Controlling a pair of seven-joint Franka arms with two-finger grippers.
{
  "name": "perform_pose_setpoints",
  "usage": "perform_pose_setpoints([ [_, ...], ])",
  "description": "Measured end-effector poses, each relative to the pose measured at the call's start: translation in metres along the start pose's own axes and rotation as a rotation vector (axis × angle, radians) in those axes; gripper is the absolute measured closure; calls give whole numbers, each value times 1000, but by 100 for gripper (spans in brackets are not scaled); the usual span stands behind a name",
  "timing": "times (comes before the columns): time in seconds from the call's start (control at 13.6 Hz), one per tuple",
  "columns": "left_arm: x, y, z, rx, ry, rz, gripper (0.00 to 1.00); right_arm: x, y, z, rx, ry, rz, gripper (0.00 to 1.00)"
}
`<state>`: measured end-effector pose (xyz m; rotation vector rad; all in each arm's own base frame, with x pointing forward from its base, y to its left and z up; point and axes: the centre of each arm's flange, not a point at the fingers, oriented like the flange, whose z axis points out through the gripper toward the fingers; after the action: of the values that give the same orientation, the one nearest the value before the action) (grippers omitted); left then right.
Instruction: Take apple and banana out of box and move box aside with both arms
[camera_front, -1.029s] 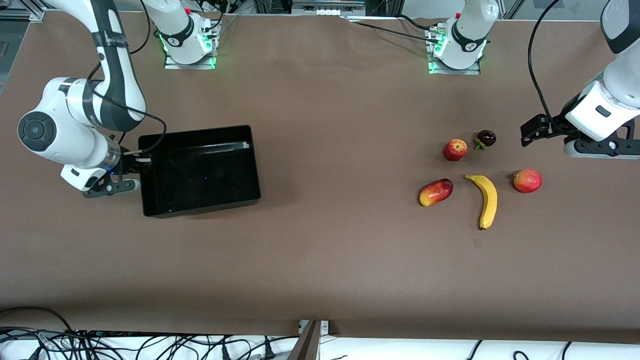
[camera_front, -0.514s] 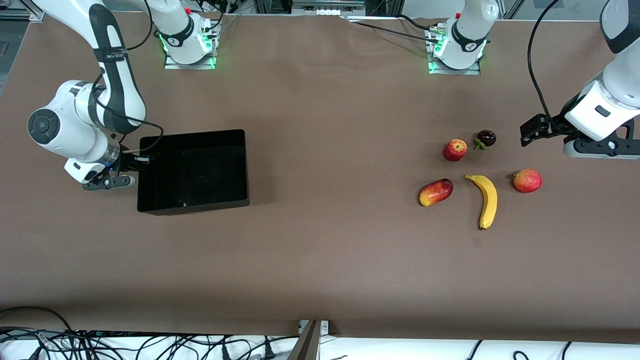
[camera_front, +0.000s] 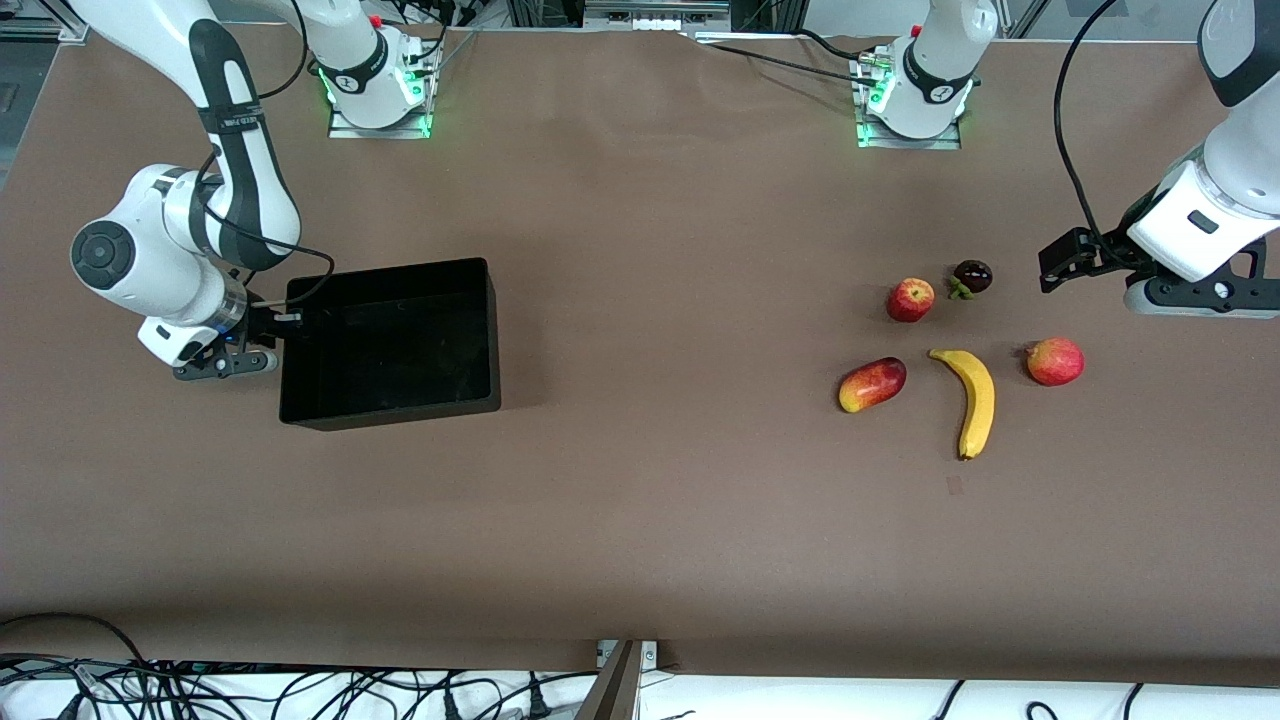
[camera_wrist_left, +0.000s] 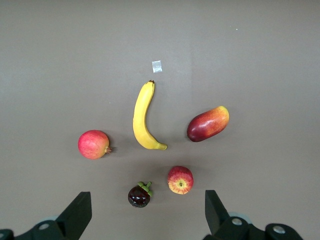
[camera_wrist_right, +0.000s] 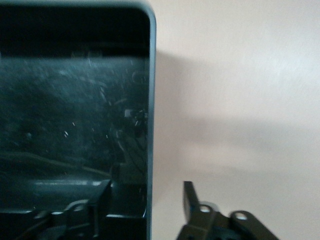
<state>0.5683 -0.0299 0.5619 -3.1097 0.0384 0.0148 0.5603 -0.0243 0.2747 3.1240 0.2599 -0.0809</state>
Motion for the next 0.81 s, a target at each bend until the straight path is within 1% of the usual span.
perform_pose_setpoints([
  [0.07, 0, 0, 0, 0, 0, 0, 0, 8, -1, -12, 2, 14, -7, 16],
  [0.15, 0, 0, 0, 0, 0, 0, 0, 16, -3, -28, 14, 9, -15, 7],
  [0.22, 0, 0, 0, 0, 0, 0, 0, 24, -7, -46, 30, -2, -23, 0],
  [0.37, 0, 0, 0, 0, 0, 1, 0, 37, -16, -85, 58, -18, -19, 0],
  [0.51, 0, 1, 0, 0, 0, 1, 0, 45, -31, -125, 78, -20, -32, 0],
  [0.59, 0, 1, 0, 0, -1, 1, 0, 46, -39, -145, 89, -22, -35, 0],
  [0.73, 0, 1, 0, 0, -1, 1, 0, 39, -49, -188, 115, -49, -19, 0],
  [0.81, 0, 1, 0, 0, -1, 1, 0, 33, -51, -211, 112, -59, -10, 0],
])
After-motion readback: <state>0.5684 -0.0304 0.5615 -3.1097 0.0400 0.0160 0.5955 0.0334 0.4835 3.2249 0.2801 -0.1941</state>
